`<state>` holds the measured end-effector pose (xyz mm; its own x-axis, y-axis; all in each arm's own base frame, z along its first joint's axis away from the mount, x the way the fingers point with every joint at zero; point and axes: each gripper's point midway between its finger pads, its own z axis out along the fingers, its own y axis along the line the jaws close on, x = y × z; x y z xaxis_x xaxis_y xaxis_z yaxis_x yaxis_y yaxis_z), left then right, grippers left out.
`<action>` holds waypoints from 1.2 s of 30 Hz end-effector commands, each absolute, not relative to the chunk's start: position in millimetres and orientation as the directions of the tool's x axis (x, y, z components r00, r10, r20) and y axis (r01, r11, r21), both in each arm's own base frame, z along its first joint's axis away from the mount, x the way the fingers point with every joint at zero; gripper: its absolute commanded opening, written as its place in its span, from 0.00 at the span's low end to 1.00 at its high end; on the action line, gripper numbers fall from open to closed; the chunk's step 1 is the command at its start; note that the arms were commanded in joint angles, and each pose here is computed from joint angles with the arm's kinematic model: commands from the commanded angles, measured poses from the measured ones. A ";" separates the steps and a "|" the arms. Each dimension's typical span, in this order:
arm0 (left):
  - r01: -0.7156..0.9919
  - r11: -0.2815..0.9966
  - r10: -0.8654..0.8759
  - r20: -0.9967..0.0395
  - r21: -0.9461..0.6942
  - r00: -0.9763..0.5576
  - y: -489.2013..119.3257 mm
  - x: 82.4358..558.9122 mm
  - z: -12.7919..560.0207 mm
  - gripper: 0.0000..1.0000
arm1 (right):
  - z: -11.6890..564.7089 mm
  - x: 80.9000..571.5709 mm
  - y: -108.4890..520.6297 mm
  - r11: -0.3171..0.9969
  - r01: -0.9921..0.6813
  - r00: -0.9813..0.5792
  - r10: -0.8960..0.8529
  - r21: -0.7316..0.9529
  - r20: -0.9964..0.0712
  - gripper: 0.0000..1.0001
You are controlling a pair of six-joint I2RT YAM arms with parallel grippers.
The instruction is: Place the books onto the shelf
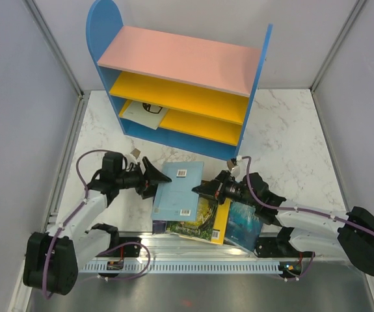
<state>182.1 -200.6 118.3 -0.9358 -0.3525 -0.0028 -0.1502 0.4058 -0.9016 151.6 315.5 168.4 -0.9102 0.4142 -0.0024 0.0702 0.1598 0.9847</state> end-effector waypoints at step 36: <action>-0.256 0.386 -0.771 -0.158 -0.886 -0.618 -126.3 208.3 273.2 0.61 | 344.8 238.8 369.5 -0.365 0.061 -0.785 0.557 0.929 0.270 0.00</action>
